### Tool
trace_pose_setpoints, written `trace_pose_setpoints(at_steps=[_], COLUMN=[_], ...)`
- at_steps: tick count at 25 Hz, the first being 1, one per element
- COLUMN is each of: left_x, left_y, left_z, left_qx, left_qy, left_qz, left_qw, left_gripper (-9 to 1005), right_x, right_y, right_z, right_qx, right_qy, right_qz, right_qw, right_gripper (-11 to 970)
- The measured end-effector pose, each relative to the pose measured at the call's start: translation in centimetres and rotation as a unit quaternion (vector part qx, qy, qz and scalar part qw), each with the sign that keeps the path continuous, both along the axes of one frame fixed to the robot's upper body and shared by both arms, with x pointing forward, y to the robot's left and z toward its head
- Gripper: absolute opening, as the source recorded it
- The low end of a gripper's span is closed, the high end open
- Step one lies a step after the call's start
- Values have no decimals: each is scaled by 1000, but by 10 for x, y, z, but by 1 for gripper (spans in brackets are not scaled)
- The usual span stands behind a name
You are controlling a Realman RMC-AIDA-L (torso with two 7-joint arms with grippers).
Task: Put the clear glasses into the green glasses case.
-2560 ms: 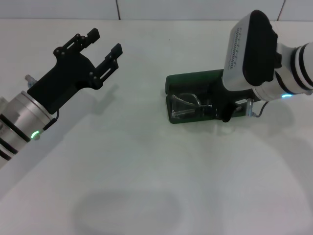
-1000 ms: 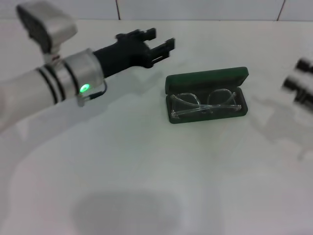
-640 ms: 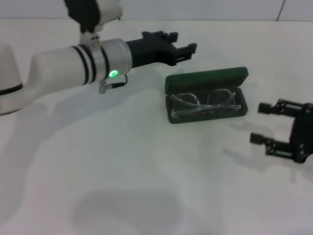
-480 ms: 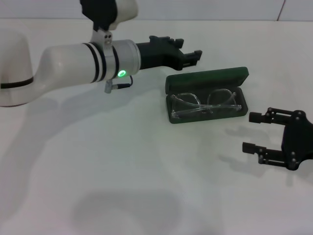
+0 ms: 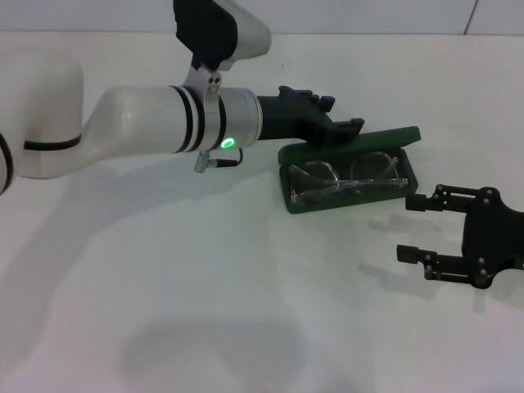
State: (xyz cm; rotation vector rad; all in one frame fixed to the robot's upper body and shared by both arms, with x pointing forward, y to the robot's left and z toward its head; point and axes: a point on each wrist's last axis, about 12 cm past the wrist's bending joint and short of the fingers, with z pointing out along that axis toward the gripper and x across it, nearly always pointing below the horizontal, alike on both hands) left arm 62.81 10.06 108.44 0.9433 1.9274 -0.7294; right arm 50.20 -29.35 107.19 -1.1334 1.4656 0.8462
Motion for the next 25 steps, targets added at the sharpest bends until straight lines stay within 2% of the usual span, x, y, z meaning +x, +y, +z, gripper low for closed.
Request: trace_pose_setpoints(at_steps=[19, 22, 25], left_x=[-22, -23, -31], left_y=[13, 15, 19], left_z=[-22, -19, -12], left_qx=[28, 4, -42], left_qy=[-9, -22, -57], left_qz=[-27, -20, -21], left_qw=[999, 1000, 997], left_gripper=[618, 618, 619], right_x=[11, 11, 12], right_y=[5, 5, 3], right_z=[1, 1, 2], right_qx=[-18, -17, -14], right_qy=[-2, -2, -4], right_qz=[-3, -3, -9], right_qw=[1000, 1000, 1000], right_gripper=[664, 664, 664])
